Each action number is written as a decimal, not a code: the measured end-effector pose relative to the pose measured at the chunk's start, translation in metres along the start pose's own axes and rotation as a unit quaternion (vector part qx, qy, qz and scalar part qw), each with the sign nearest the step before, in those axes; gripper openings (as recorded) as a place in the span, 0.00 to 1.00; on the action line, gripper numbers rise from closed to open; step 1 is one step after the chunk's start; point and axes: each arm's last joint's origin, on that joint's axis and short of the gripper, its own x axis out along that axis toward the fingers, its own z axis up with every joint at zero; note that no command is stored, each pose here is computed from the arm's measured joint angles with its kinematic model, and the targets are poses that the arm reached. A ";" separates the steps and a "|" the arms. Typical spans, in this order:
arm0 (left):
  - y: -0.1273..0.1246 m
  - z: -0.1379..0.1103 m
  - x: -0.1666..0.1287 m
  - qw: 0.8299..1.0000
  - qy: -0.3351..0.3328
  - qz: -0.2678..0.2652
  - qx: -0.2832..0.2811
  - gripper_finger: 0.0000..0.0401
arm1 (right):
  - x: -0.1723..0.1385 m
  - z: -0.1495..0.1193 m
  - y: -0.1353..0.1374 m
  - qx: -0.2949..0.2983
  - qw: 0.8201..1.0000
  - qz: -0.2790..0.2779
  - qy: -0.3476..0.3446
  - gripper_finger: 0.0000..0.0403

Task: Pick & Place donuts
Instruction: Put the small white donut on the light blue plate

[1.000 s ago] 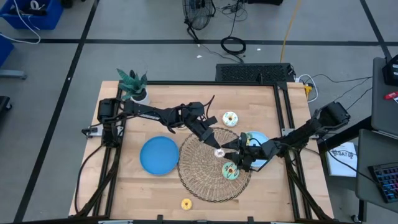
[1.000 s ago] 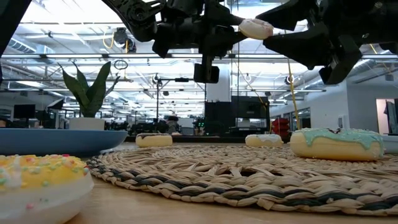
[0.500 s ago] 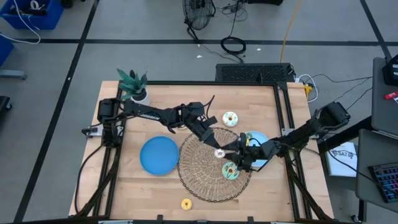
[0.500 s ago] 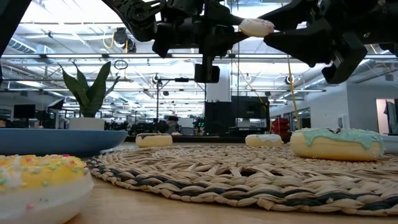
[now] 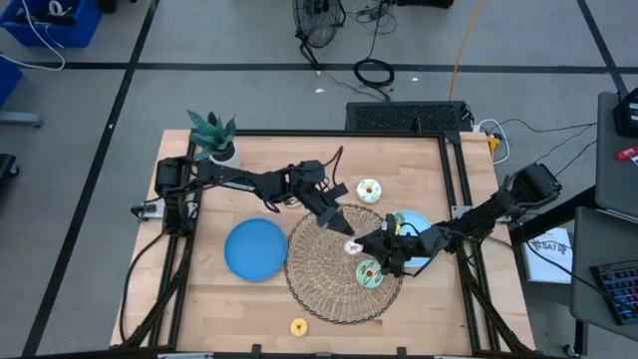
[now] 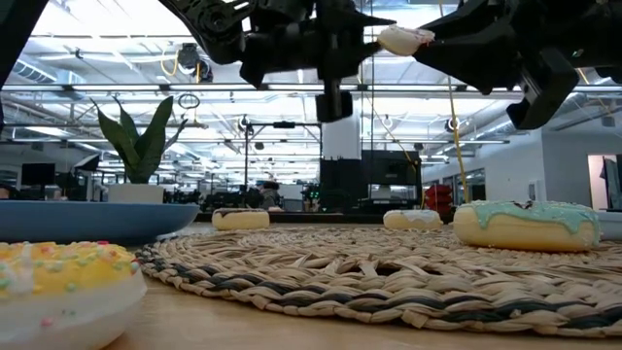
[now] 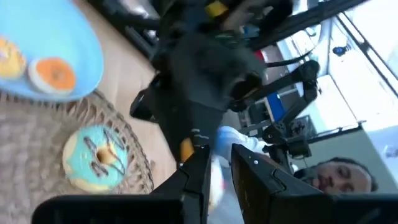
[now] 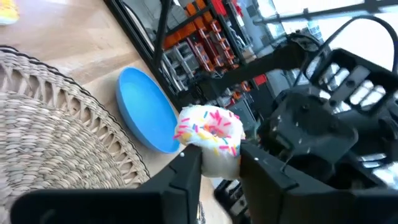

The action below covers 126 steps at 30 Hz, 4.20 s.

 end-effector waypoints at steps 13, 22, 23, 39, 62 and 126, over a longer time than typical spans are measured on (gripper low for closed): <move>-0.036 0.004 -0.023 0.975 -0.026 0.051 0.214 0.17 | -0.032 0.028 -0.006 0.064 0.980 -0.127 0.140 0.12; -0.030 -0.014 -0.021 0.940 0.021 0.170 0.294 0.17 | -0.081 0.050 -0.033 0.147 0.930 -0.224 0.251 0.06; -0.030 -0.015 -0.019 0.938 0.023 0.173 0.300 0.17 | -0.086 0.053 -0.038 0.163 0.931 -0.222 0.240 0.05; -0.028 -0.020 -0.016 0.930 0.042 0.179 0.317 0.17 | -0.101 0.062 -0.052 0.286 0.949 -0.124 0.040 0.03; -0.027 -0.021 -0.016 0.935 0.043 0.186 0.300 0.17 | -0.071 -0.020 -0.075 0.487 0.812 0.046 0.320 0.03; -0.028 -0.030 -0.011 0.927 0.070 0.193 0.314 0.17 | -0.135 -0.079 0.009 0.582 0.664 0.052 0.466 0.39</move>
